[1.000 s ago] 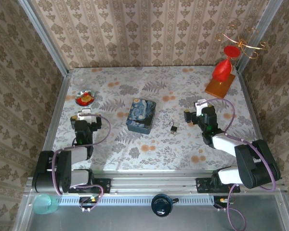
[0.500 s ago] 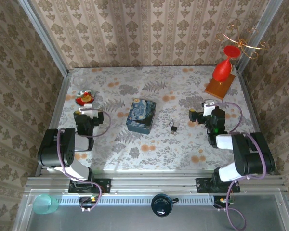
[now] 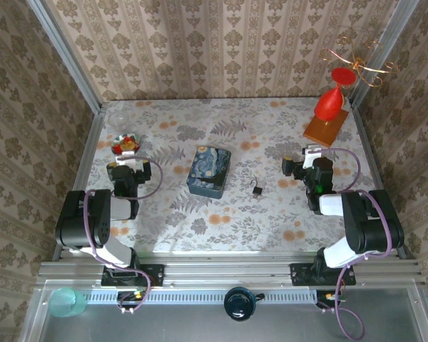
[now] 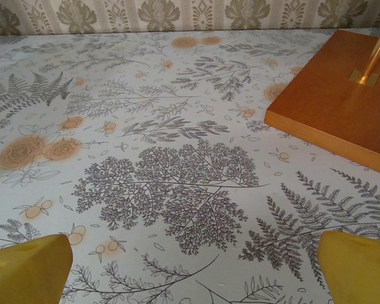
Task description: Unlock a padlock with a key
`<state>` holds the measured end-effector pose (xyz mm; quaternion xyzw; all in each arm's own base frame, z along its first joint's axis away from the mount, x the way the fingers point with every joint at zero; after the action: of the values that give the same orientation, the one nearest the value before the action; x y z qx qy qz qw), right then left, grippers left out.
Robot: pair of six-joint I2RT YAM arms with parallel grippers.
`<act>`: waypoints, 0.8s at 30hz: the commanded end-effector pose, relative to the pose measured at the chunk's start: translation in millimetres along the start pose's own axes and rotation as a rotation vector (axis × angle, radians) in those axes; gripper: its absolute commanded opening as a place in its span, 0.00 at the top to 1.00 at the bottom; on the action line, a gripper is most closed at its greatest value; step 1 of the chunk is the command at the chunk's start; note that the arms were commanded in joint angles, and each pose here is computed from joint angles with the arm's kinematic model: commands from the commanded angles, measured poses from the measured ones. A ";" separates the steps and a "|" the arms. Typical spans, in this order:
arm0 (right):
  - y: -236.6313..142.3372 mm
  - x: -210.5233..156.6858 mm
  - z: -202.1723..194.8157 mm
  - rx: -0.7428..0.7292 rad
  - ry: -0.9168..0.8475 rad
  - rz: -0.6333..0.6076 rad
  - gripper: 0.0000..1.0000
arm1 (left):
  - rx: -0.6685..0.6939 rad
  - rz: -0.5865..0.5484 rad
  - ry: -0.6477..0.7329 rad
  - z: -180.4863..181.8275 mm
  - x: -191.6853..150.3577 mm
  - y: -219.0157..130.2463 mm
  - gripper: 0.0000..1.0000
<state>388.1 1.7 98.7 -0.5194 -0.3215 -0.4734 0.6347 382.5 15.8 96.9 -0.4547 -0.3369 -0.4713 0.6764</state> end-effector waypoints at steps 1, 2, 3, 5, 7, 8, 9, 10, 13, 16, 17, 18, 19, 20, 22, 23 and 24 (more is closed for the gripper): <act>1.7 3.8 -3.9 -0.027 0.010 -0.010 0.00 | 0.014 -0.006 -0.020 3.0 5.0 0.6 0.00; 1.7 4.2 -3.7 -0.027 0.010 -0.011 0.00 | 0.015 -0.006 -0.020 3.2 5.0 0.5 0.00; 1.7 4.5 -3.7 -0.027 0.010 -0.011 0.00 | 0.016 -0.006 -0.021 3.5 5.0 0.7 0.00; 1.8 3.9 -3.9 -0.027 0.010 -0.010 0.00 | 0.015 -0.006 -0.021 3.3 5.3 0.9 0.00; 1.9 4.2 -3.7 -0.027 0.010 -0.011 0.00 | 0.015 -0.007 -0.020 3.3 5.6 0.7 0.00; 1.9 4.5 -3.5 -0.027 0.010 -0.012 0.00 | 0.015 -0.005 -0.019 3.2 5.2 0.8 0.00; 1.9 3.9 -3.3 -0.026 0.009 -0.010 0.00 | 0.015 -0.006 -0.020 3.2 5.4 0.8 0.00; 1.9 4.6 -3.5 -0.027 0.010 -0.012 0.00 | 0.014 -0.005 -0.020 3.1 5.1 0.8 0.00; 2.0 4.8 -3.8 -0.028 0.010 -0.012 0.00 | 0.016 -0.006 -0.019 3.4 5.4 0.8 0.00; 1.9 4.1 -3.5 -0.027 0.009 -0.011 0.00 | 0.015 -0.005 -0.019 3.2 5.0 0.6 0.00; 1.8 4.1 -3.5 -0.027 0.009 -0.011 0.00 | 0.015 -0.006 -0.019 3.3 5.1 0.5 0.00; 1.8 3.7 -3.7 -0.028 0.009 -0.010 0.00 | 0.015 -0.007 -0.019 3.4 5.5 0.5 0.00; 1.7 3.8 -3.5 -0.027 0.009 -0.010 0.00 | 0.014 -0.011 -0.020 3.0 5.8 0.0 0.00; 1.7 3.6 -3.6 -0.028 0.009 -0.010 0.00 | 0.012 -0.012 -0.018 2.6 5.5 -0.3 0.00; 1.8 4.1 -3.4 -0.027 0.009 -0.011 0.00 | 0.012 -0.017 -0.019 2.7 5.7 -0.9 0.00; 1.7 3.6 -3.8 -0.028 0.009 -0.010 0.00 | 0.012 -0.014 -0.019 2.5 5.1 -0.8 0.00; 1.7 3.6 -3.6 -0.028 0.009 -0.010 0.00 | 0.012 -0.015 -0.019 2.5 5.4 -0.8 0.00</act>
<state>387.6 0.6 97.3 -0.5215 -0.3169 -0.4747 0.6343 381.5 16.8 94.3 -0.4556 -0.3338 -0.4670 0.6804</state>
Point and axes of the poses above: each hand's point on the last joint's axis, 136 mm out from that joint toward the fingers, its own y axis out along the fingers, its own z axis along the line the jaws close on, x = y × z, the point moved 1 cm from there along -y, back along the fingers, and after that the axes turned 14 degrees about y, right-handed, at the moved point
